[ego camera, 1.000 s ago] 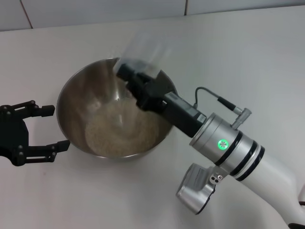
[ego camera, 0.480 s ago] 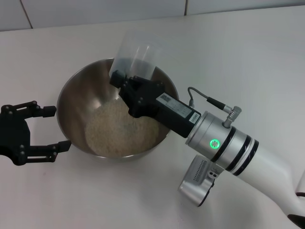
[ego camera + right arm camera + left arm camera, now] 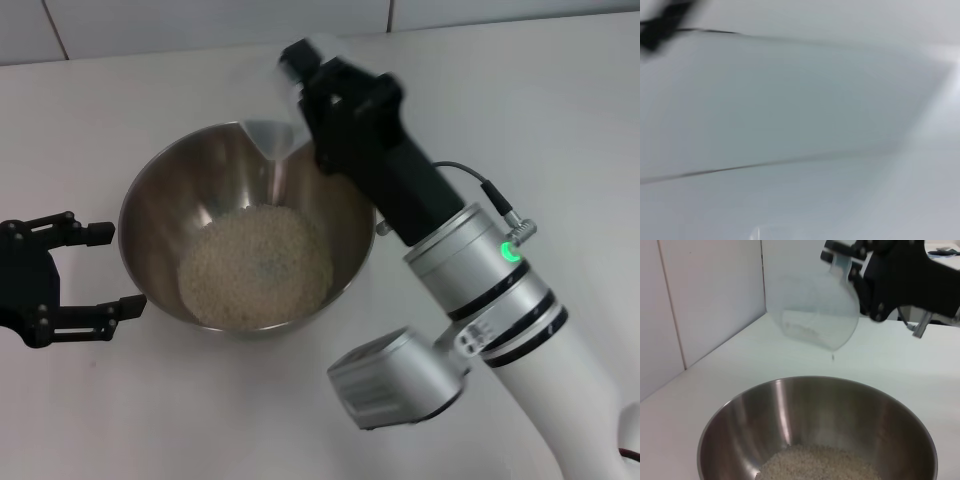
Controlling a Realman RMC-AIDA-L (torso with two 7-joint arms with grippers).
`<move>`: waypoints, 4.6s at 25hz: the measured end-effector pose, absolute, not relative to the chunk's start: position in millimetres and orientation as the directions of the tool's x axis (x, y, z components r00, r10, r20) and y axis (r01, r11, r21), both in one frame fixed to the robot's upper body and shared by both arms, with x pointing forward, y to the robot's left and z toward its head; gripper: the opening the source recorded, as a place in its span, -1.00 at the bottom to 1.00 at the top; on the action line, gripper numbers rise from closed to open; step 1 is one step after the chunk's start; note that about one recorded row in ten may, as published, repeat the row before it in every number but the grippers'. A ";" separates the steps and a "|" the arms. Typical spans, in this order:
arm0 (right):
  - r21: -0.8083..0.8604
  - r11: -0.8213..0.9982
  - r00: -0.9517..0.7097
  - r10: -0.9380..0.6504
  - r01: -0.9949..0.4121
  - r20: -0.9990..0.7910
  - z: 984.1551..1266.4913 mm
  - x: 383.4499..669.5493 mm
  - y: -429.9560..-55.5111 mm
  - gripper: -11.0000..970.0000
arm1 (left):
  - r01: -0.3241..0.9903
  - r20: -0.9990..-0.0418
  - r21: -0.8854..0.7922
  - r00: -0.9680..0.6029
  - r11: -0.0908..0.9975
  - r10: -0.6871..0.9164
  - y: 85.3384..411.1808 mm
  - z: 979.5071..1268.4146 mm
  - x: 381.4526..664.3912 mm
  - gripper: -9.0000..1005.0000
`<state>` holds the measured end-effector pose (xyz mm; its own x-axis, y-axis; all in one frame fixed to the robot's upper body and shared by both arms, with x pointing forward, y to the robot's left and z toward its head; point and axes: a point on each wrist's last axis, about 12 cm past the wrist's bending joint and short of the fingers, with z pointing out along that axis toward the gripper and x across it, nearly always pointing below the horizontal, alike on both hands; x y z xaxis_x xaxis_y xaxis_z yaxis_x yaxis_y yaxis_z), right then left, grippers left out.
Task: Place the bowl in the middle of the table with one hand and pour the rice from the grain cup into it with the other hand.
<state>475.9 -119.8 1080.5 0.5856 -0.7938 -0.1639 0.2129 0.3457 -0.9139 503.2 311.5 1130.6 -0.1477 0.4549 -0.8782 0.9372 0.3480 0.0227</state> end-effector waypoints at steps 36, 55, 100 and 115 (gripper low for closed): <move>-0.220 0.908 -0.059 -0.258 -0.357 -0.964 1010.6 552.5 -226.5 -0.86 | 0.948 -0.878 0.022 -0.133 0.316 0.460 302.9 1128.8 506.0 0.73; -0.181 0.914 -0.100 -0.231 -0.362 -0.968 1001.3 537.9 -224.3 -0.44 | 0.950 -0.876 0.019 -0.134 0.312 0.463 302.2 1129.6 506.8 0.73; -0.033 0.252 -0.118 -0.560 -0.967 -0.820 1177.6 569.1 -284.0 0.54 | 0.945 -0.876 0.018 -0.143 0.327 0.462 306.3 1128.7 504.8 0.73; -0.025 0.250 -0.131 -0.589 -0.968 -0.797 1175.6 568.1 -278.1 0.54 | 0.946 -0.876 0.020 -0.139 0.323 0.462 304.6 1129.3 505.8 0.73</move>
